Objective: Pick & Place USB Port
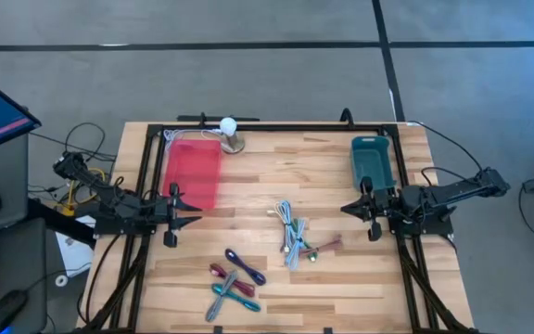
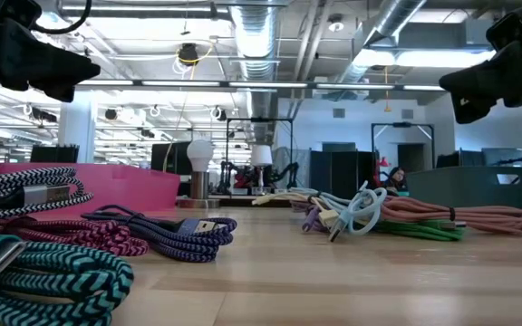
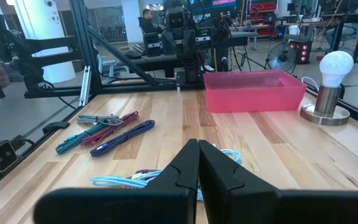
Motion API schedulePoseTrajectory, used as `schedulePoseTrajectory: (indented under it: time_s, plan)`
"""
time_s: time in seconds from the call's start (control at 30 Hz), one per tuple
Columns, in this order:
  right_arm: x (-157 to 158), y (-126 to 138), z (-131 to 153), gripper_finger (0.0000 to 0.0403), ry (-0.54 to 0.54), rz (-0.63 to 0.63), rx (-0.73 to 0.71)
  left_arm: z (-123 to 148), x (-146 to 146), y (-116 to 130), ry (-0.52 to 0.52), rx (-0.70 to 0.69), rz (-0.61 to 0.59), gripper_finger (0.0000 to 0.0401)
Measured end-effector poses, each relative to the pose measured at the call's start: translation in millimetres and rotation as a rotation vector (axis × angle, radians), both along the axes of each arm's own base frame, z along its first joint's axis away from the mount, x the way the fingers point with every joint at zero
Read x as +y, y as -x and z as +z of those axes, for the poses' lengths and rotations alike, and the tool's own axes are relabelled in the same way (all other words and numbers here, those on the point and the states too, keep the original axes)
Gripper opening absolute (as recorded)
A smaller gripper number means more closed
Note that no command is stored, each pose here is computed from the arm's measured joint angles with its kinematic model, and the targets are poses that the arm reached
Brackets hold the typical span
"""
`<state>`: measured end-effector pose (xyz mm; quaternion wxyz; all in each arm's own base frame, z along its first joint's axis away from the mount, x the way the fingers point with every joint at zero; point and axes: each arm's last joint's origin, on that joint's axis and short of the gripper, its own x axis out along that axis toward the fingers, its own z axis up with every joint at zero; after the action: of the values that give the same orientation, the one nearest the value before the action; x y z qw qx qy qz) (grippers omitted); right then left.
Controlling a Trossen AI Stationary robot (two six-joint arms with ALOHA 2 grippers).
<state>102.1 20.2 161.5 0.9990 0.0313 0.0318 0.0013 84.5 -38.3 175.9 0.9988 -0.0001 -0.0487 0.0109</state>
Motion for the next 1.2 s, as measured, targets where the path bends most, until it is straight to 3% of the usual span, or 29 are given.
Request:
schedulePoseTrajectory:
  time_s: [0.63, 0.93, 1.2]
  plan:
    - [0, 0, 1, 0.0003, -0.003, 0.001, -0.011, 3, 0, 0, 0.016, -0.024, 0.000, 0.0094]
    - [-1, 1, 23, 0.0003, -0.063, -0.001, -0.233, 9, 1, 1, 0.053, -0.081, 0.001, 0.0094]
    - [-1, 2, 29, 0.0003, -0.080, -0.003, -0.295, 9, 1, 1, 0.055, -0.084, 0.001, 0.0094]
